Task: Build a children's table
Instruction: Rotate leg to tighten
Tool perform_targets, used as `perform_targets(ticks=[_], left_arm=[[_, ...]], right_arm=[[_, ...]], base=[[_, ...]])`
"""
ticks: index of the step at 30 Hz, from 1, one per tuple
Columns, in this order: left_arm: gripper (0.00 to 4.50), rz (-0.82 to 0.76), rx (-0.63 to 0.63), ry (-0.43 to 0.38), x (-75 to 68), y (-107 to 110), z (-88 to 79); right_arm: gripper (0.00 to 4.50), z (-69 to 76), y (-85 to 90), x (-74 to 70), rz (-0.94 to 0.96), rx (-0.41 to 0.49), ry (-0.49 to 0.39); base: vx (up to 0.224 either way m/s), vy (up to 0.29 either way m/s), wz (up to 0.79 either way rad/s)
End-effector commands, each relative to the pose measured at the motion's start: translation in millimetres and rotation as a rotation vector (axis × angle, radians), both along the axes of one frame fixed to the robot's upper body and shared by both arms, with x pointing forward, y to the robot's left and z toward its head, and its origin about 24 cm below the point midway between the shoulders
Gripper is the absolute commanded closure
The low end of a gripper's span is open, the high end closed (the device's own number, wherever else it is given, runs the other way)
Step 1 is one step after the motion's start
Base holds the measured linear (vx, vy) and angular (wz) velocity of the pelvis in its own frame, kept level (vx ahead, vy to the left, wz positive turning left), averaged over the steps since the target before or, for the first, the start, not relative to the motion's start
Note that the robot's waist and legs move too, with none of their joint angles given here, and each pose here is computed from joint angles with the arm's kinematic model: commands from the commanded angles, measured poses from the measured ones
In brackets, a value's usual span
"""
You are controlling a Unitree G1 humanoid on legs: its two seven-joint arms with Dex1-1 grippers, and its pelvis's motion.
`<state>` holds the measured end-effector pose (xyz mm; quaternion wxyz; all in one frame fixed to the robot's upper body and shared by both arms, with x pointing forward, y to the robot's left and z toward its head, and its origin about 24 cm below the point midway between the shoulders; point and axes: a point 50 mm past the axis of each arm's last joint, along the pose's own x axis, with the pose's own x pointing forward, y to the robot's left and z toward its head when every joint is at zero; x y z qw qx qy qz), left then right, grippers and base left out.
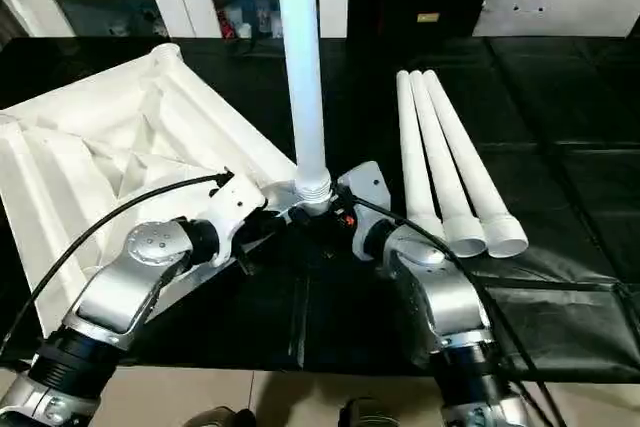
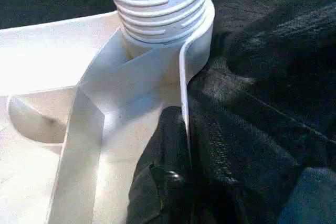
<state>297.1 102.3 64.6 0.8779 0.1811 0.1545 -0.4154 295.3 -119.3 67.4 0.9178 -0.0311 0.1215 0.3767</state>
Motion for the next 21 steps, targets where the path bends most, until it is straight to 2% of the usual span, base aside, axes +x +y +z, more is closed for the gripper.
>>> perform_targets(ticks=[1,4,13,18,21], left_arm=[[4.50,-0.052,-0.010,-0.065,2.2,-2,12.1],[4.50,-0.082,-0.002,-0.055,0.2,1,9.7],[4.50,-0.231,0.051,-0.028,-5.9,17,2.2],[4.50,-0.345,0.065,-0.021,-12.7,20,2.5],[4.50,-0.437,0.078,-0.004,-18.1,20,1.9]], right_arm=[[0.04,6.0,2.7,-4.3,0.067,0.001,-0.011],[0.04,7.1,-3.2,-8.2,0.121,-0.021,-0.008],[0.04,14.4,-35.1,-21.2,0.264,-0.090,0.024],[0.04,16.9,-41.1,-24.5,0.317,-0.099,0.036],[0.04,17.8,-42.3,-20.1,0.307,-0.119,0.001]], base=[[0.000,0.000,0.00],[0.000,0.000,0.00],[0.000,0.000,0.00],[0.000,0.000,0.00],[0.000,0.000,0.00]])
